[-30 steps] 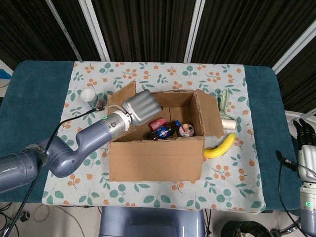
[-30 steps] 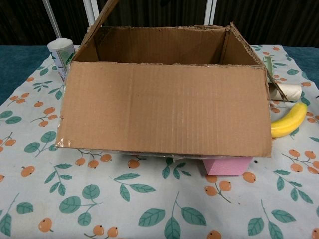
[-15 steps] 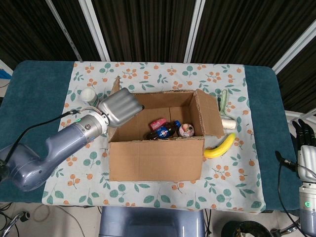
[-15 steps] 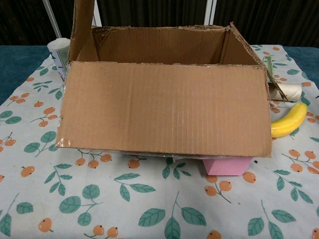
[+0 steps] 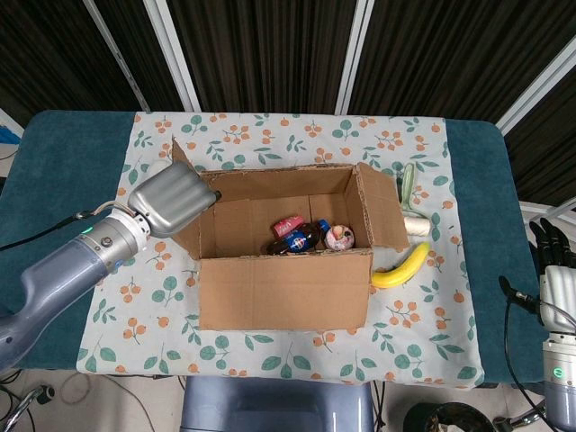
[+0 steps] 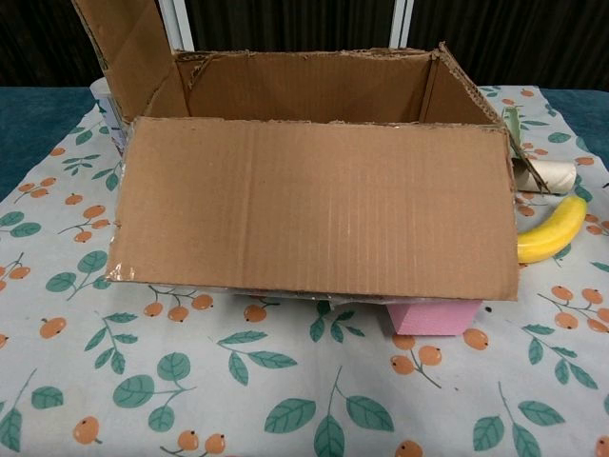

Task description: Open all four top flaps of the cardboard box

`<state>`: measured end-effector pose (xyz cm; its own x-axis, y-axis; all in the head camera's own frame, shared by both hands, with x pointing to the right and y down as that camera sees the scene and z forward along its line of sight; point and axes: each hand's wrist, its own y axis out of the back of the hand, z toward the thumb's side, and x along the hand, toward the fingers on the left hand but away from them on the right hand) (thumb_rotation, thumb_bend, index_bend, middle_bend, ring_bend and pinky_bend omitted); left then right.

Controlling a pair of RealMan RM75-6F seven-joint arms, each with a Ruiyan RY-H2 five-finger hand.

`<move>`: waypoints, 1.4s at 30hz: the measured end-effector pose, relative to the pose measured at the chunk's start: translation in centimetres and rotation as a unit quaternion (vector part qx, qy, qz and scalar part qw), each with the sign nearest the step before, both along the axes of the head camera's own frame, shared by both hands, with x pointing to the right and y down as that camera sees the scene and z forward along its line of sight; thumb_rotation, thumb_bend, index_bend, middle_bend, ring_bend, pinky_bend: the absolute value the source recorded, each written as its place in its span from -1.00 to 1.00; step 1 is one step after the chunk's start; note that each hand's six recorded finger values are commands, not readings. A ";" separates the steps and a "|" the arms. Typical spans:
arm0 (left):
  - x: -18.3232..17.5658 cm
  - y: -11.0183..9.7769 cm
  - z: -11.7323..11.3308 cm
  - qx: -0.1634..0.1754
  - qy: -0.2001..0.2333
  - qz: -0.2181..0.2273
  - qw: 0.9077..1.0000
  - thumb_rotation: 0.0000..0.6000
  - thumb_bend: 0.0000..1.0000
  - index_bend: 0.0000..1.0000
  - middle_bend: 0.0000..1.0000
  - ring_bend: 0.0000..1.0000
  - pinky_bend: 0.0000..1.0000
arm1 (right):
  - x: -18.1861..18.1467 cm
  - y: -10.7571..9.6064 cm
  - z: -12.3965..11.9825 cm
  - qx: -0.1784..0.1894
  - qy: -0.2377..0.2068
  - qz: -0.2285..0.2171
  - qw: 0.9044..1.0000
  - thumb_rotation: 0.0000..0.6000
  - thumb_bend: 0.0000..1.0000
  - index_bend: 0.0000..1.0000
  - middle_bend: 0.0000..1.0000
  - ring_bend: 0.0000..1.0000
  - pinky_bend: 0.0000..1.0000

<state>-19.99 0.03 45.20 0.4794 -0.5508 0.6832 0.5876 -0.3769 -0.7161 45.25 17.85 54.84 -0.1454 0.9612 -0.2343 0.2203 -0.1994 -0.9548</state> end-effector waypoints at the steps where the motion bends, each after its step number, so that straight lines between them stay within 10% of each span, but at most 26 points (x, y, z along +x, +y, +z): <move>1: -0.5 0.1 -0.4 0.003 -0.002 -0.003 1.000 1.00 1.00 -0.19 0.37 -0.04 0.04 | 0.0 0.0 0.0 0.000 0.000 0.001 1.000 1.00 -0.37 -0.98 -1.00 -1.00 -0.55; 28: -12.8 4.9 3.6 -0.056 -0.044 -0.127 0.989 1.00 1.00 -0.21 0.32 -0.06 0.03 | 0.0 0.0 -0.1 0.001 -0.006 0.004 1.000 1.00 -0.37 -0.97 -1.00 -1.00 -0.55; 32: -14.1 5.1 4.0 -0.052 -0.034 -0.153 0.986 1.00 0.48 -0.38 0.03 -0.30 -0.13 | -0.1 0.0 -0.1 -0.001 -0.006 0.003 1.000 1.00 -0.37 -0.97 -1.00 -1.00 -0.55; 36: -14.8 5.1 4.0 -0.032 0.006 -0.193 0.981 1.00 -0.22 -0.84 -0.67 -0.85 -0.71 | 0.0 0.0 0.0 -0.003 -0.004 0.003 1.000 1.00 -0.37 -0.97 -1.00 -1.00 -0.55; 42: -17.1 6.2 4.0 0.036 0.094 -0.272 0.957 1.00 -0.60 -1.00 -1.00 -1.00 -1.00 | 0.0 0.2 0.1 -0.010 0.007 -0.003 1.000 1.00 -0.45 -0.99 -1.00 -1.00 -0.55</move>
<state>-37.06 6.21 49.22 0.2182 -0.7964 0.5640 0.1762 -0.5362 -0.8255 45.24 18.04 54.95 -0.1438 0.9572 -0.2512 0.2065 -0.2192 -0.9536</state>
